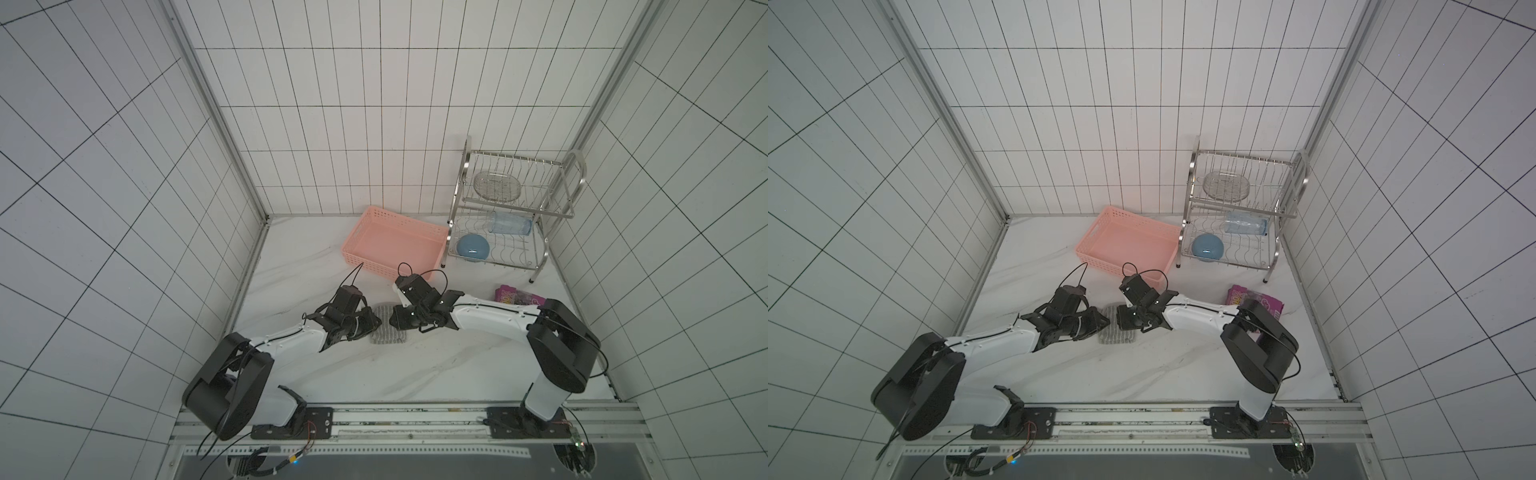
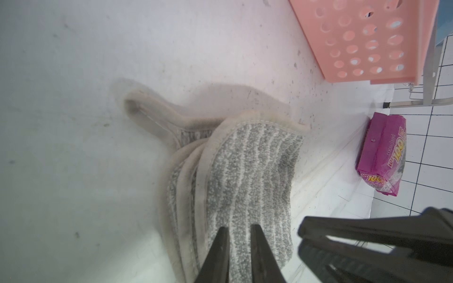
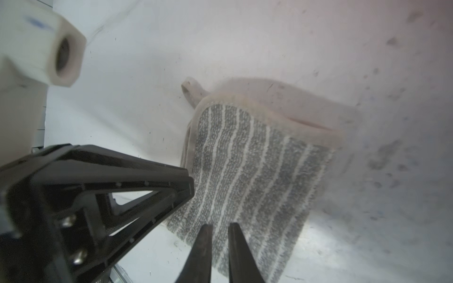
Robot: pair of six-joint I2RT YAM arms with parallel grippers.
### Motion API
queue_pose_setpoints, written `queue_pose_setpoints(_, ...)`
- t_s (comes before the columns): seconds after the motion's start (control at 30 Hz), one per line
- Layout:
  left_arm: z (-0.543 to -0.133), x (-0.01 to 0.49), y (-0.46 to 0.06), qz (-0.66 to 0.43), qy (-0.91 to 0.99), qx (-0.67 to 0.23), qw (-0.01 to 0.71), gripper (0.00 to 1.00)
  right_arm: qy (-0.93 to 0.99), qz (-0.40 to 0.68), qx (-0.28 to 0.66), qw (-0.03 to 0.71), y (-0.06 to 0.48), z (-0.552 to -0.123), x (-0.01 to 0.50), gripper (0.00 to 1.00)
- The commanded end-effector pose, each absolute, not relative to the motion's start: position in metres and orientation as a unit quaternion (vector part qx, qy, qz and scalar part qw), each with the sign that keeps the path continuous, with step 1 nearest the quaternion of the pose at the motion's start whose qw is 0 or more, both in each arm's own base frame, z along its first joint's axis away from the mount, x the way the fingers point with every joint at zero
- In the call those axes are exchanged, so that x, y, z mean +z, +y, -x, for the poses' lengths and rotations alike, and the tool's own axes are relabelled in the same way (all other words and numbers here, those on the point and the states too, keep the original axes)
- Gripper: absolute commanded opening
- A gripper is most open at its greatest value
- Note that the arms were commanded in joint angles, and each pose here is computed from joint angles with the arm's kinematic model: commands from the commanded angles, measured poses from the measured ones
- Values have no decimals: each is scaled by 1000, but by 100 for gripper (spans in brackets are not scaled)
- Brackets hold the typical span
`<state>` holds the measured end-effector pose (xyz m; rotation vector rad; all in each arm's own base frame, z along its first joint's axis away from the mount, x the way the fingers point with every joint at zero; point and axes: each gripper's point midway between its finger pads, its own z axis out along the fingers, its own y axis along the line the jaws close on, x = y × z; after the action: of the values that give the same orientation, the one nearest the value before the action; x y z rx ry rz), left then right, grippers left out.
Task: Fold the square dishcloth
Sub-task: Smooth out the cleaning item at the center of the board.
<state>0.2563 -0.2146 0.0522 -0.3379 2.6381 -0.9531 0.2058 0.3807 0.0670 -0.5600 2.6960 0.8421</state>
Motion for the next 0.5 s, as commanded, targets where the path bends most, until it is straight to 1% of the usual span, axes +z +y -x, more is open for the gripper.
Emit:
queue_pose_setpoints(0.0, -254, 49, -207, 125, 925, -321, 159, 18, 935, 182, 288, 98, 380, -193, 44, 17)
queue_pose_setpoints(0.1, -248, 44, -204, 131, 927, -317, 150, 13, 937, 177, 285, 92, 378, -191, 36, 17)
queue_pose_setpoints(0.23, -240, 33, -198, 138, 931, -309, 138, 8, 943, 172, 273, 86, 374, -191, 25, 16)
queue_pose_setpoints(0.4, -236, 22, -190, 152, 931, -304, 131, 7, 949, 162, 261, 75, 368, -188, 11, 16)
queue_pose_setpoints(0.47, -237, 22, -188, 155, 930, -305, 132, 7, 948, 167, 261, 76, 367, -188, 12, 16)
